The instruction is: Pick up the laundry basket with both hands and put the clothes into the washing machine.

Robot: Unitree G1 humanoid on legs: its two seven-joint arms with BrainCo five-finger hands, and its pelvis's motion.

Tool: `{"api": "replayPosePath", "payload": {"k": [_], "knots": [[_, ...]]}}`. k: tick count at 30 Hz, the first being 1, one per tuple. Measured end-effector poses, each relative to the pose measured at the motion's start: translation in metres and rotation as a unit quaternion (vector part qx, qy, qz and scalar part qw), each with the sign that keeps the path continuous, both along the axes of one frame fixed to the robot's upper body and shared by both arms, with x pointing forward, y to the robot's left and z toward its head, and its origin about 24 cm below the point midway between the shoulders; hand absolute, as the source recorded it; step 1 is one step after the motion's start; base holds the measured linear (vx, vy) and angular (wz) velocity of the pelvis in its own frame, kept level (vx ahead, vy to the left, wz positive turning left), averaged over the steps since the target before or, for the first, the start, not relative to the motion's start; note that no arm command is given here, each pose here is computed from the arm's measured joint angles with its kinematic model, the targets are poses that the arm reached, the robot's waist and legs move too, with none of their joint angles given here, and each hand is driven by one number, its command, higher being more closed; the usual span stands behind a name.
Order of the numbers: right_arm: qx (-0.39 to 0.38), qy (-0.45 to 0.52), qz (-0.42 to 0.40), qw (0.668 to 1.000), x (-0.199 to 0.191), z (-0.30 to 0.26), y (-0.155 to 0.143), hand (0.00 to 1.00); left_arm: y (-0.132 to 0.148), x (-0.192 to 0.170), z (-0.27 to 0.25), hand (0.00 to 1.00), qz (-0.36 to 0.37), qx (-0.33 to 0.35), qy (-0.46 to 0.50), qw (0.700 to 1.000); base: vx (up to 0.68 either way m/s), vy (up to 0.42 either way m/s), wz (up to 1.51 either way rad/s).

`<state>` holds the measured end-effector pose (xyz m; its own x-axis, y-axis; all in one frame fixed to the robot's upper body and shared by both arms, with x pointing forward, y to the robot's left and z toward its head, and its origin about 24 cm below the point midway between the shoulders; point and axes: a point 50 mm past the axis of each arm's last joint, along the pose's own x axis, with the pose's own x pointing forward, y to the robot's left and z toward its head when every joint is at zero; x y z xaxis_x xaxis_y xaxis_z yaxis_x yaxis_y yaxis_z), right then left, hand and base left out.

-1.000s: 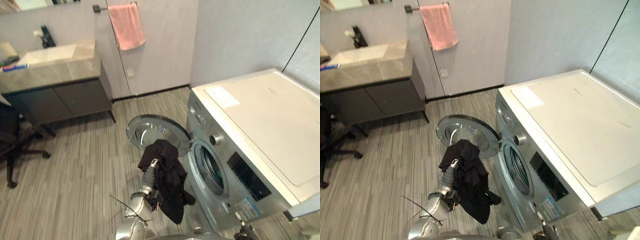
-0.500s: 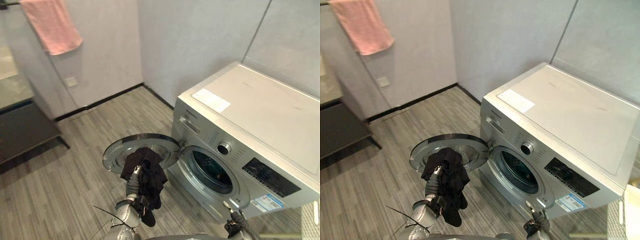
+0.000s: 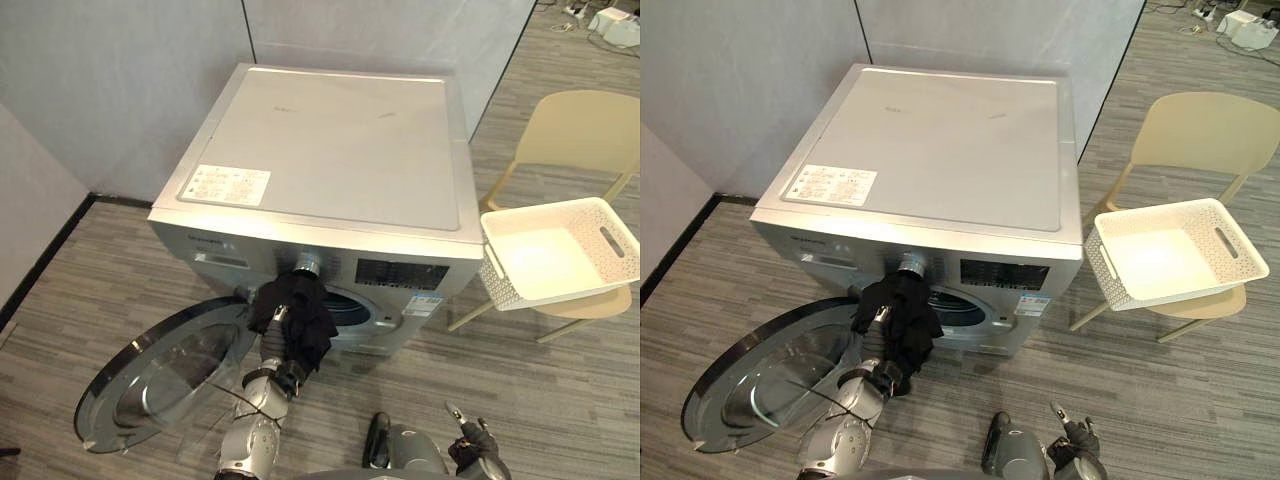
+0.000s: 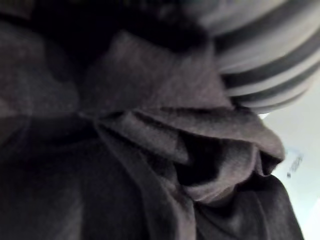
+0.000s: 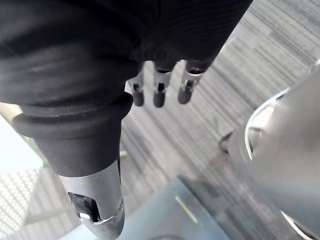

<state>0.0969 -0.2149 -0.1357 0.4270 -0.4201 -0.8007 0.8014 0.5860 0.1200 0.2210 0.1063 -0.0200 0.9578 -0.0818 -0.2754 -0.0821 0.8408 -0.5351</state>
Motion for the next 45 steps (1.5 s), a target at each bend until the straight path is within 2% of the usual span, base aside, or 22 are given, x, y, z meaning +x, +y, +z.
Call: {"api": "replayPosePath", "payload": {"k": [4,6,13,17,23,29,35,40,45], "knots": [[-0.003,0.014,-0.006,1.0,-0.013,-0.002,-0.003,0.0,-0.001,-0.002,-0.001,1.0,-0.003,-0.006,0.001,1.0,0.08,-0.201,0.18],[-0.015,0.006,0.003,1.0,-0.01,0.002,-0.008,0.0,0.002,-0.016,-0.011,1.0,0.005,-0.007,0.027,1.0,0.13,-0.103,-0.39],[-0.047,-0.045,0.087,0.994,0.027,0.019,-0.004,0.0,0.01,-0.064,-0.034,1.0,0.023,-0.014,0.095,0.995,0.22,0.074,-0.66],[-0.075,-0.096,0.138,0.983,0.054,0.037,0.0,0.0,0.013,-0.077,-0.037,1.0,0.023,-0.014,0.112,0.993,0.2,0.285,-0.62],[-0.058,-0.176,0.192,0.964,0.094,0.06,0.033,0.0,0.009,-0.034,-0.004,1.0,-0.007,0.003,0.016,1.0,-0.03,0.244,-0.1],[-0.099,-0.237,0.194,0.947,0.118,0.091,0.024,0.0,-0.008,-0.006,0.025,1.0,-0.038,0.007,-0.067,0.997,-0.11,0.057,-0.15],[-0.13,-0.312,0.168,0.926,0.141,0.127,0.022,0.0,-0.024,0.069,0.06,1.0,-0.068,0.07,-0.118,0.988,-0.1,-0.019,-0.12],[-0.124,-0.352,0.143,0.917,0.158,0.147,0.027,0.0,-0.015,0.116,0.107,1.0,-0.018,0.081,-0.163,0.983,0.08,-0.035,-0.23],[-0.12,-0.387,0.116,0.907,0.17,0.163,0.028,0.0,0.025,0.166,0.178,1.0,0.077,0.047,-0.192,0.977,0.12,-0.093,-0.24]]}}
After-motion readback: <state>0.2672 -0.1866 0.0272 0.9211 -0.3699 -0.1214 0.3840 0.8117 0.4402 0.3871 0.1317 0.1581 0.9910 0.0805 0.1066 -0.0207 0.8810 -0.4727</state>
